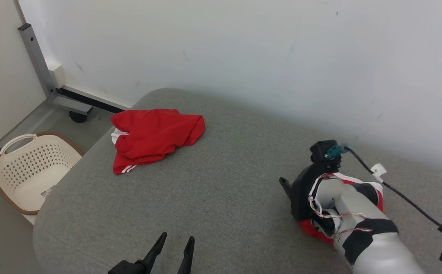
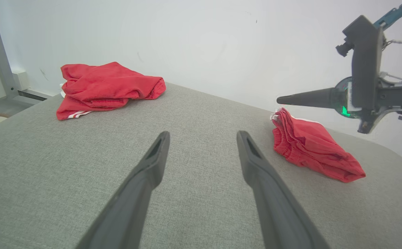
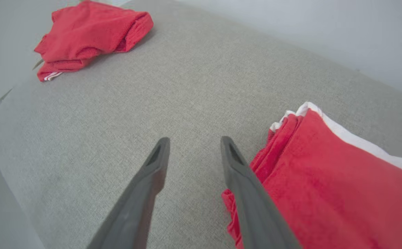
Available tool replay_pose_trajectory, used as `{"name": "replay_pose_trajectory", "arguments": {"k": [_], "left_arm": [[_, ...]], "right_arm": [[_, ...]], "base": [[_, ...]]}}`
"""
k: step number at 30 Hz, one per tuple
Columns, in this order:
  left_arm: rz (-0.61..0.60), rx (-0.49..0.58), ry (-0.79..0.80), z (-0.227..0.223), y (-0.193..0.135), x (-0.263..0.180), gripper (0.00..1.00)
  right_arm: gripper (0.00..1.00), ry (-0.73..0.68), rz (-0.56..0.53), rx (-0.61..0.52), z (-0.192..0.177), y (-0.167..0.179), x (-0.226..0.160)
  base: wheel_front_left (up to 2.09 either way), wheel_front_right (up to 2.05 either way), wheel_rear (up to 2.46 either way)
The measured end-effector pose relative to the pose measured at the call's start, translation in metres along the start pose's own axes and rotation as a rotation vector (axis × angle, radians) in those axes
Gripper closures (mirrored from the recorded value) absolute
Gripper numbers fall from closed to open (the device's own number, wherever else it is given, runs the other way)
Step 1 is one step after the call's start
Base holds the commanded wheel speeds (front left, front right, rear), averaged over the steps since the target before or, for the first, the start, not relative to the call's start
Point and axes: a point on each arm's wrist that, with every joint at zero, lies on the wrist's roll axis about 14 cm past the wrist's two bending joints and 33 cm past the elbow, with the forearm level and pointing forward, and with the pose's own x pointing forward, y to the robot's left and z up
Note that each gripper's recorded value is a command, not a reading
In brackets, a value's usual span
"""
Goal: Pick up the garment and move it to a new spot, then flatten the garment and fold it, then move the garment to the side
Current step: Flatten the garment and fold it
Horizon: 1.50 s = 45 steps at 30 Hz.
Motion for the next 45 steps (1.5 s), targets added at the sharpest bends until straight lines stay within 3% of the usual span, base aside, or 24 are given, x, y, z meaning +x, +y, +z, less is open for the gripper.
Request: {"name": "replay_pose_trajectory", "arguments": {"k": [6, 12, 22, 30, 38, 45], "left_arm": [[-0.019, -0.005, -0.009, 0.002, -0.005, 0.001, 0.0], [-0.002, -0.014, -0.053, 0.012, -0.002, 0.006, 0.0], [-0.012, -0.006, -0.09, 0.019, -0.007, 0.021, 0.0], [-0.092, 0.035, -0.084, 0.017, -0.021, 0.037, 0.0], [-0.168, 0.079, -0.056, 0.006, -0.034, 0.04, 0.0], [-0.166, 0.072, -0.044, -0.002, -0.031, 0.04, 0.0]], "right_arm": [[0.0, -0.16, -0.118, 0.082, 0.04, -0.044, -0.022], [0.0, -0.345, -0.219, 0.09, 0.058, -0.079, -0.056], [0.0, -0.604, -0.424, 0.133, 0.011, -0.132, -0.142], [0.0, -0.685, -0.584, 0.189, -0.048, -0.145, -0.213], [0.0, -0.676, -0.613, 0.262, -0.097, -0.127, -0.236], [0.0, -0.689, -0.613, 0.298, -0.109, -0.119, -0.241]], "base": [[0.0, 0.0, 0.0], [0.0, 0.0, 0.0], [0.0, 0.0, 0.0], [0.0, 0.0, 0.0], [0.0, 0.0, 0.0], [0.0, 0.0, 0.0]]}}
